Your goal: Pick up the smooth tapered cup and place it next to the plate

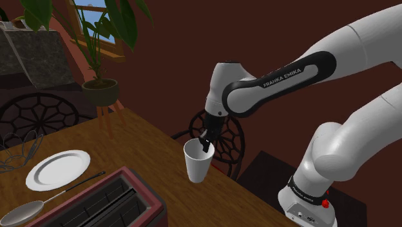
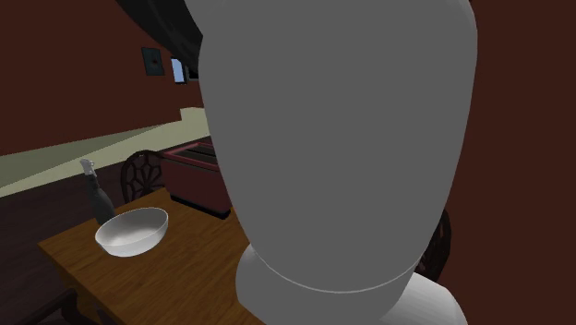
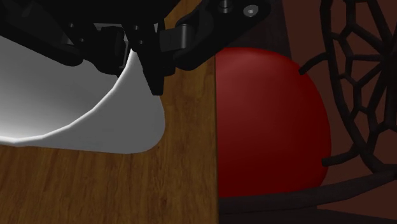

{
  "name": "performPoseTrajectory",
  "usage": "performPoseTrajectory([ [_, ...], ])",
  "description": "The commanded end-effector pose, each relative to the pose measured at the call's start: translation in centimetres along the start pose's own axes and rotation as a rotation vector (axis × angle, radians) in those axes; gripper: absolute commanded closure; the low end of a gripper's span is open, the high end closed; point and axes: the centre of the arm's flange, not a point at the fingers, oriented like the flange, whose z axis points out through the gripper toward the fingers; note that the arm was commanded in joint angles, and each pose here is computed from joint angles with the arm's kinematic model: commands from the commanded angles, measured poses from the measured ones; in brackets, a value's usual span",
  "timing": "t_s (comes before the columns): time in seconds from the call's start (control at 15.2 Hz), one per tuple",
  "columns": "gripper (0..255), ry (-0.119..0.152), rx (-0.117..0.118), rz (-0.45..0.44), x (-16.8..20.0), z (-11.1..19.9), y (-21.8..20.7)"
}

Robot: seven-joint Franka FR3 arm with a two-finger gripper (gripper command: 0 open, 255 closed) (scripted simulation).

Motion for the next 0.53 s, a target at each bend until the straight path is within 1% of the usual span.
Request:
performPoseTrajectory([
  [0.0,255,0.000,0.000,0.000,0.0,-1.0,-0.2],
  [0.46,255,0.000,0.000,0.000,0.0,-4.6,-0.8],
])
